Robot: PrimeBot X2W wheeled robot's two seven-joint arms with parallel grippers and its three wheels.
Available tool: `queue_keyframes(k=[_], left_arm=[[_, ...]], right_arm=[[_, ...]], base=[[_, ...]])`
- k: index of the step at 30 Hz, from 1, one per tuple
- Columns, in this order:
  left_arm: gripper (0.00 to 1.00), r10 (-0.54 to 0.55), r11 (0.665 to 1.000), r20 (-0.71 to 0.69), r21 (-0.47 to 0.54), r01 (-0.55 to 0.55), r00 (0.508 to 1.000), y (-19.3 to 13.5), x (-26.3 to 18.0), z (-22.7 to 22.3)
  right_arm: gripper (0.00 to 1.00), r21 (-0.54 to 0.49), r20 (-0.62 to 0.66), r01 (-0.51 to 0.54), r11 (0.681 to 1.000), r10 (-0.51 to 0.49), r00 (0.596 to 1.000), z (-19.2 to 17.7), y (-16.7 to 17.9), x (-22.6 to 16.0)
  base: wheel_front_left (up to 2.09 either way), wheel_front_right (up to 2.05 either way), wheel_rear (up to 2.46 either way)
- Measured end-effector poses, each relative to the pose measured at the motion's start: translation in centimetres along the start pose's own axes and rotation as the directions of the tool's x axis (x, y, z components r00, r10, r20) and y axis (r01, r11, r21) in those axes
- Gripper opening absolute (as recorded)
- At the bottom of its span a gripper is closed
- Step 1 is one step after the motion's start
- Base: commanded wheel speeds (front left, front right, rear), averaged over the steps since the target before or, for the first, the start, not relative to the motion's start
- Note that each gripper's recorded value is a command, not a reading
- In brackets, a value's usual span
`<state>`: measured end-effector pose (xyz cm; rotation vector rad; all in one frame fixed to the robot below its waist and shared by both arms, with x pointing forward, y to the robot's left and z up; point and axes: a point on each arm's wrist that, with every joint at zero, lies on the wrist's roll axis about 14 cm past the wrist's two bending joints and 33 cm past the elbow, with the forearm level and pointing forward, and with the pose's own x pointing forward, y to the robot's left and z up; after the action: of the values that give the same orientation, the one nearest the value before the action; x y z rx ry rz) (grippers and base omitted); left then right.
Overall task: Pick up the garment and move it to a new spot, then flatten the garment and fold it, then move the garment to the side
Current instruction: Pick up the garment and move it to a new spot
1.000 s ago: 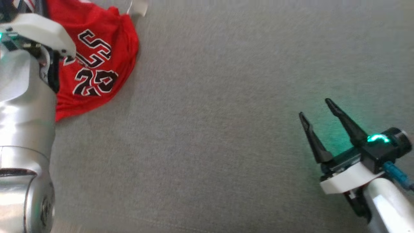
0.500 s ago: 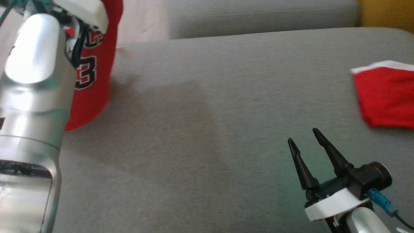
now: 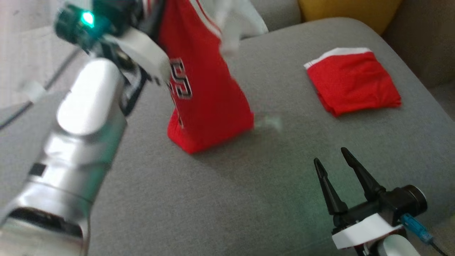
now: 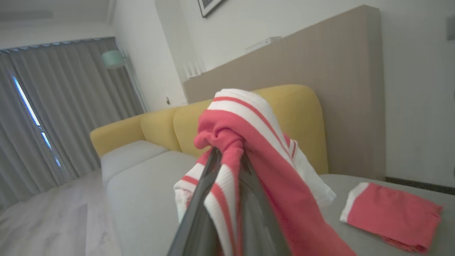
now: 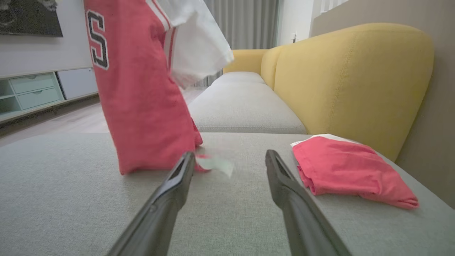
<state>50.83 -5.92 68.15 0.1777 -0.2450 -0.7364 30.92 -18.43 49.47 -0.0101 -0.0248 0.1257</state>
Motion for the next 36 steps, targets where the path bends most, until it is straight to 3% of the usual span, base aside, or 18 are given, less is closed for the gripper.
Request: queue_keyframes(k=[7, 13, 18, 20, 28, 36], left_arm=[[0.0, -0.084, 0.985, -0.173, -0.164, 0.055, 0.981, -4.9, -2.1, -11.5], [0.0, -0.075, 0.947, -0.336, -0.319, -0.039, 0.939, -9.3, -8.1, -21.0], [0.0, -0.032, 0.904, -0.395, -0.403, -0.142, 0.918, -11.1, -11.8, -23.2], [1.0, -0.023, 0.899, -0.39, -0.411, -0.152, 0.921, -11.4, -12.2, -22.8], [1.0, 0.188, 0.872, -0.261, -0.399, -0.283, 0.947, -8.3, -13.8, -17.0], [1.0, 0.404, 0.835, -0.198, -0.319, -0.448, 0.893, -5.0, -19.7, -13.8]], right_arm=[[1.0, 0.029, -0.062, 0.024, 0.999, -0.023, 0.998, -1.8, 0.0, 1.1], [1.0, 0.042, -0.091, 0.014, 0.999, -0.01, 0.996, -2.8, 0.5, 2.6], [1.0, 0.046, -0.092, -0.012, 0.999, 0.017, 0.996, -3.0, 1.1, 3.3], [1.0, 0.047, -0.088, -0.02, 0.999, 0.024, 0.996, -2.9, 1.3, 3.3], [1.0, 0.061, -0.064, -0.048, 0.997, 0.052, 0.997, -2.3, 2.4, 2.1], [1.0, 0.079, -0.028, -0.049, 0.996, 0.052, 0.998, -1.5, 2.7, 1.2]], base=[[0.0, 0.0, 0.0], [0.0, 0.0, 0.0], [0.0, 0.0, 0.0], [0.0, 0.0, 0.0], [0.0, 0.0, 0.0], [0.0, 0.0, 0.0]])
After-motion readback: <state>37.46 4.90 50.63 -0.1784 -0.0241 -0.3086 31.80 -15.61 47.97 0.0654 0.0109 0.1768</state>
